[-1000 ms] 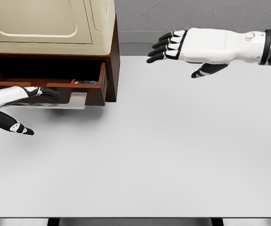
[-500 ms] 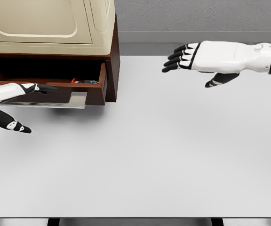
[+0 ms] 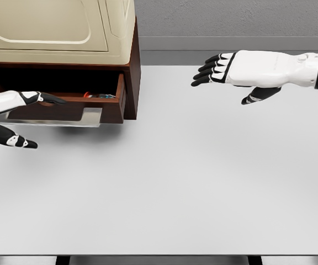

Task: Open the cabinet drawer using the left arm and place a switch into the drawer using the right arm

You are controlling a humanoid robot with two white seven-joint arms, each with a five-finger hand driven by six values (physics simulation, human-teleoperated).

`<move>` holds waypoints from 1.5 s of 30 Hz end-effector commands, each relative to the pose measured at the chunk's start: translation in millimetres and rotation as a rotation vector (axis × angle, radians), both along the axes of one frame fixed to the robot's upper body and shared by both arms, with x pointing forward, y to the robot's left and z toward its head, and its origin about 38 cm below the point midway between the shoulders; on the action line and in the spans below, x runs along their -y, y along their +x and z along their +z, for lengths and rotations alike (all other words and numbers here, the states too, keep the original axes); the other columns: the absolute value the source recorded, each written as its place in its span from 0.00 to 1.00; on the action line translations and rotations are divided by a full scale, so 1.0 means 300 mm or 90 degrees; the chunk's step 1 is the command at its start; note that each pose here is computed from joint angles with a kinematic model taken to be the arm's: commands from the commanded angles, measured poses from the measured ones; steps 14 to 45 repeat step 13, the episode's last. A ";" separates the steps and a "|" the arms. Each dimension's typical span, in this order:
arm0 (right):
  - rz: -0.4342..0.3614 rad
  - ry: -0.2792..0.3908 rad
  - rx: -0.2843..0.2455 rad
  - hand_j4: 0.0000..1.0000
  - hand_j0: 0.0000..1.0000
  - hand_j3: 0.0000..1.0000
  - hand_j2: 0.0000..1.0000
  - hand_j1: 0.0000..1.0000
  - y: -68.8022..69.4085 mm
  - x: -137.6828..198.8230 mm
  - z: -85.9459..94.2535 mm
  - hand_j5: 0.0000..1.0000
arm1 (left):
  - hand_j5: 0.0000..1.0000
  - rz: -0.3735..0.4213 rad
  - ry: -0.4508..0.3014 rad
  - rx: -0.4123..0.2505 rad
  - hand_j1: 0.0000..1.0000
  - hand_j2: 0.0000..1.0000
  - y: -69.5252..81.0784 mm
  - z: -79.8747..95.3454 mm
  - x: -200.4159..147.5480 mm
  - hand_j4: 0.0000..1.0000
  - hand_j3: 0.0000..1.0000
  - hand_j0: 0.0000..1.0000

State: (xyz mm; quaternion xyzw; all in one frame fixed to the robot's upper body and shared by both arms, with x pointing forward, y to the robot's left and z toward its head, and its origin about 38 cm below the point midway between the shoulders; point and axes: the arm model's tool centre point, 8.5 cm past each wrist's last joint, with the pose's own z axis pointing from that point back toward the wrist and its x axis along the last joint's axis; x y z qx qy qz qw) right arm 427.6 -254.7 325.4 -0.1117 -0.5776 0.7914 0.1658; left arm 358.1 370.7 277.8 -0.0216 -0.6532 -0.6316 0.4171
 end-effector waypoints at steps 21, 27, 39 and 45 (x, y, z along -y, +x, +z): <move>0.001 0.006 -0.001 1.00 1.00 1.00 1.00 1.00 0.008 -0.011 0.002 1.00 | 0.93 -0.076 0.014 0.066 0.93 0.93 -0.035 0.119 0.078 0.93 0.93 0.93; 0.001 0.006 -0.001 1.00 1.00 1.00 1.00 1.00 0.008 -0.011 0.002 1.00 | 0.93 -0.076 0.014 0.066 0.93 0.93 -0.035 0.119 0.078 0.93 0.93 0.93; 0.001 0.006 -0.001 1.00 1.00 1.00 1.00 1.00 0.008 -0.011 0.002 1.00 | 0.93 -0.076 0.014 0.066 0.93 0.93 -0.035 0.119 0.078 0.93 0.93 0.93; 0.001 0.006 -0.001 1.00 1.00 1.00 1.00 1.00 0.008 -0.011 0.002 1.00 | 0.93 -0.076 0.014 0.066 0.93 0.93 -0.035 0.119 0.078 0.93 0.93 0.93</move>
